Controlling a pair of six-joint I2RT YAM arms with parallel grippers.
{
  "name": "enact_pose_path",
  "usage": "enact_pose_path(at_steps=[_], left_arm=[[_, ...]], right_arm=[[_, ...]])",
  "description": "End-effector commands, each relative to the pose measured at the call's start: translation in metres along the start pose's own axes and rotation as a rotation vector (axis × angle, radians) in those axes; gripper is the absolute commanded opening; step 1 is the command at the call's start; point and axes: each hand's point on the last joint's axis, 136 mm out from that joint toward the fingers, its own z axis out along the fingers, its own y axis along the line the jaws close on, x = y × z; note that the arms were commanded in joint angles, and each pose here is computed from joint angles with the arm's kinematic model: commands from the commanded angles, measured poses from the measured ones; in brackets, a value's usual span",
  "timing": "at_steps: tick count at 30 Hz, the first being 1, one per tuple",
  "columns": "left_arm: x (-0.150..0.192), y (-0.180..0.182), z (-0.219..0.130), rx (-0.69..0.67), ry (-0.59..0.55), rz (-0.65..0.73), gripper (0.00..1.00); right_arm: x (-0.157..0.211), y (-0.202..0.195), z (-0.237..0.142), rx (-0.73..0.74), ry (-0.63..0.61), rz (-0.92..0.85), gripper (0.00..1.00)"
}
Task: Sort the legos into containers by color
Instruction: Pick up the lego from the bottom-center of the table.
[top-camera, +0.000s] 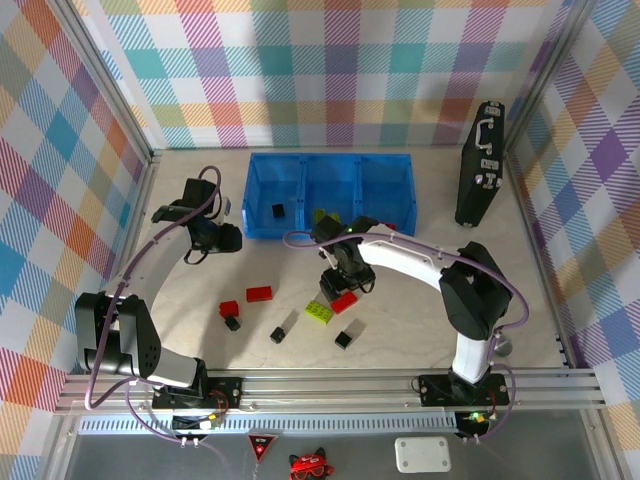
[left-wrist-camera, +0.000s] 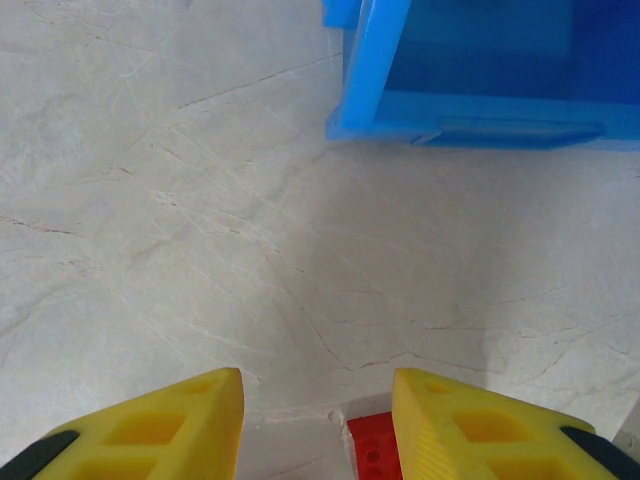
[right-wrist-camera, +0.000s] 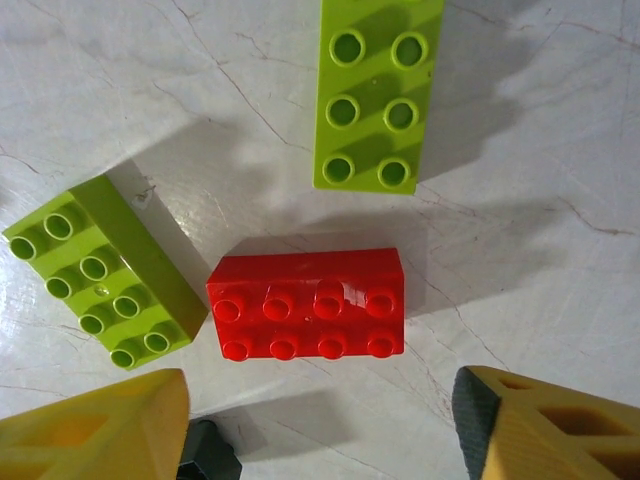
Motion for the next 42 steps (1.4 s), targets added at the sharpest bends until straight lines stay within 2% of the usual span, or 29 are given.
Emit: enact_pose_path(at_steps=[1,4,17,29,42], left_arm=[[0.002,0.006,-0.002,-0.013,0.002,-0.003,0.43],[0.001,0.006,-0.002,-0.010,0.003,-0.003,0.43],[0.001,0.005,-0.002,-0.007,0.001,-0.005,0.43],[0.000,0.004,-0.002,-0.003,0.003,-0.006,0.44],[0.000,0.005,-0.002,-0.004,0.000,-0.007,0.44]], right_arm=[[0.000,0.002,0.006,0.018,0.003,-0.021,0.80],[0.000,0.002,0.012,0.030,0.018,-0.010,0.85],[-0.002,0.007,0.035,0.045,0.062,0.019,0.86],[0.005,0.006,0.048,0.056,0.102,0.019,0.80],[0.004,0.007,0.043,0.053,0.096,0.025,0.66]])
